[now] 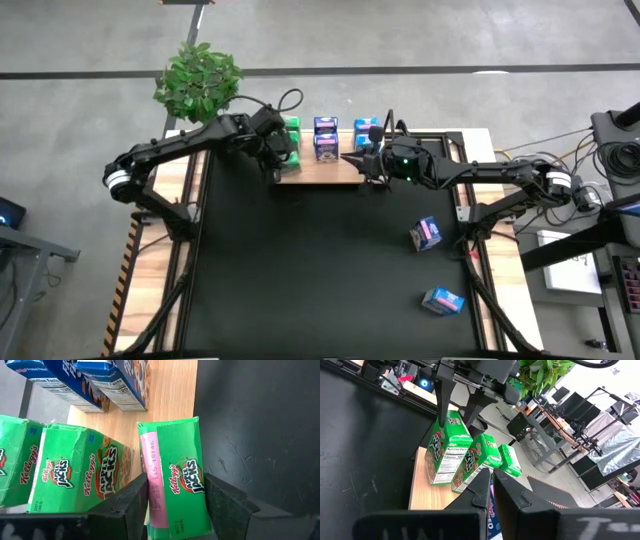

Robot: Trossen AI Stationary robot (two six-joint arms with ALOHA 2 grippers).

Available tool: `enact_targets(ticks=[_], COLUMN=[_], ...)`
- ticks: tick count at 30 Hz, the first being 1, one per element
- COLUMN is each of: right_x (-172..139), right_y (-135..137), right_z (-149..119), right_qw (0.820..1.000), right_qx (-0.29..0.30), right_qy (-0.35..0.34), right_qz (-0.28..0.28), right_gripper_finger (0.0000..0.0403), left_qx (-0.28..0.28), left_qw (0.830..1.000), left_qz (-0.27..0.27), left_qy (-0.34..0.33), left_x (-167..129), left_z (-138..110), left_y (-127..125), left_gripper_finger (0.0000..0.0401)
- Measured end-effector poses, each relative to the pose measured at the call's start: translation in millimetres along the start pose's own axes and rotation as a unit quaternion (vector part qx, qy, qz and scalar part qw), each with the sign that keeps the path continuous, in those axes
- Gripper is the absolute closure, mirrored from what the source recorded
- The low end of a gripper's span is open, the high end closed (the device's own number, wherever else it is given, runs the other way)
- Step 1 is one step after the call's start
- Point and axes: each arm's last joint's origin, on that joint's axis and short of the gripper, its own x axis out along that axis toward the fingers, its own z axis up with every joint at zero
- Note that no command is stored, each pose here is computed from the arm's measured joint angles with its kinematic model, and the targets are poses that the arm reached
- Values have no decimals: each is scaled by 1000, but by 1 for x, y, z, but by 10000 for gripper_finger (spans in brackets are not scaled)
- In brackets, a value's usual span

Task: Stack cereal on shelf
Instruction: Put the green cereal box aligned with the other green cereal boxes on the shelf

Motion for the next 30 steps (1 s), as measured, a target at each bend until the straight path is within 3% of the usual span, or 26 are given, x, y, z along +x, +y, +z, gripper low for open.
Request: enact_targets(ticks=[19, 30], right_x=[0, 0], right_y=[0, 1], right_z=[0, -1], right_qw=[1000, 1000], right_qx=[-4, -4], right_qy=[2, 4], right_qz=[1, 3], right_gripper_finger=[390, 390], left_qx=[-2, 3], left_qw=[1000, 1000], left_qz=[-3, 3], left_qy=[14, 12], left_x=[14, 13], left_z=[0, 1], left_y=[4, 5], left_gripper_finger=[218, 176])
